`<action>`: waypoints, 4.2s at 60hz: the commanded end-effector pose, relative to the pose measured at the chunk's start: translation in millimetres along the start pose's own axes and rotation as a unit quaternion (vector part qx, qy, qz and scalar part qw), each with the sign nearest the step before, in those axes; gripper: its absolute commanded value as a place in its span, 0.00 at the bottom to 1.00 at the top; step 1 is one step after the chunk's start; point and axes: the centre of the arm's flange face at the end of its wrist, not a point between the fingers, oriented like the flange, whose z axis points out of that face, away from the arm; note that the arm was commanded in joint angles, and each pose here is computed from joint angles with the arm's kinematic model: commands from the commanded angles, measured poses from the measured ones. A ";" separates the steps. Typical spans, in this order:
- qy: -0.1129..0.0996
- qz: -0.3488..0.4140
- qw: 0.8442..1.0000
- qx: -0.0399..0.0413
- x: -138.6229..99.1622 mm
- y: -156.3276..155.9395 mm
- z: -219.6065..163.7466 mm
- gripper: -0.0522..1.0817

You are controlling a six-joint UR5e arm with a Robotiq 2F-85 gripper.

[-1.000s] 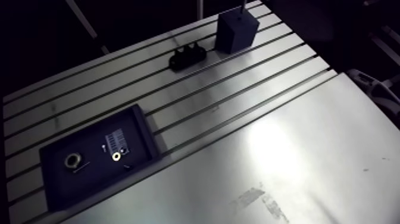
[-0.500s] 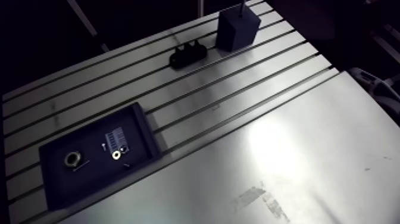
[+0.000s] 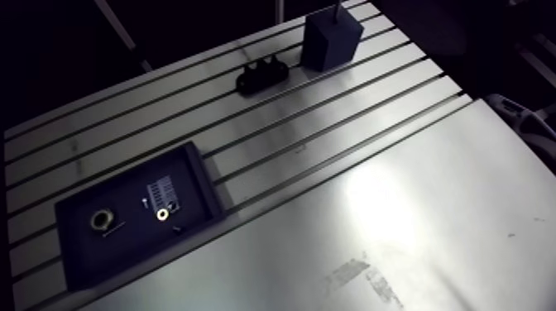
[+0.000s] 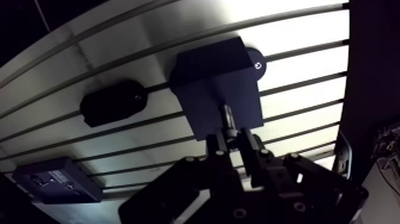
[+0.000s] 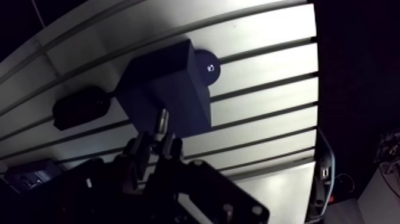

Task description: Pick up the M10 bolt and insert it into the hole until fully seated.

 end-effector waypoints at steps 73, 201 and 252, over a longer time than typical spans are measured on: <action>-0.003 0.002 1.000 0.002 0.2 -0.4 9.8 1.00; 0.141 -0.151 0.977 -0.049 -214.6 -214.7 -115.1 0.05; 0.139 -0.168 0.975 -0.038 -257.4 -228.1 -120.4 0.05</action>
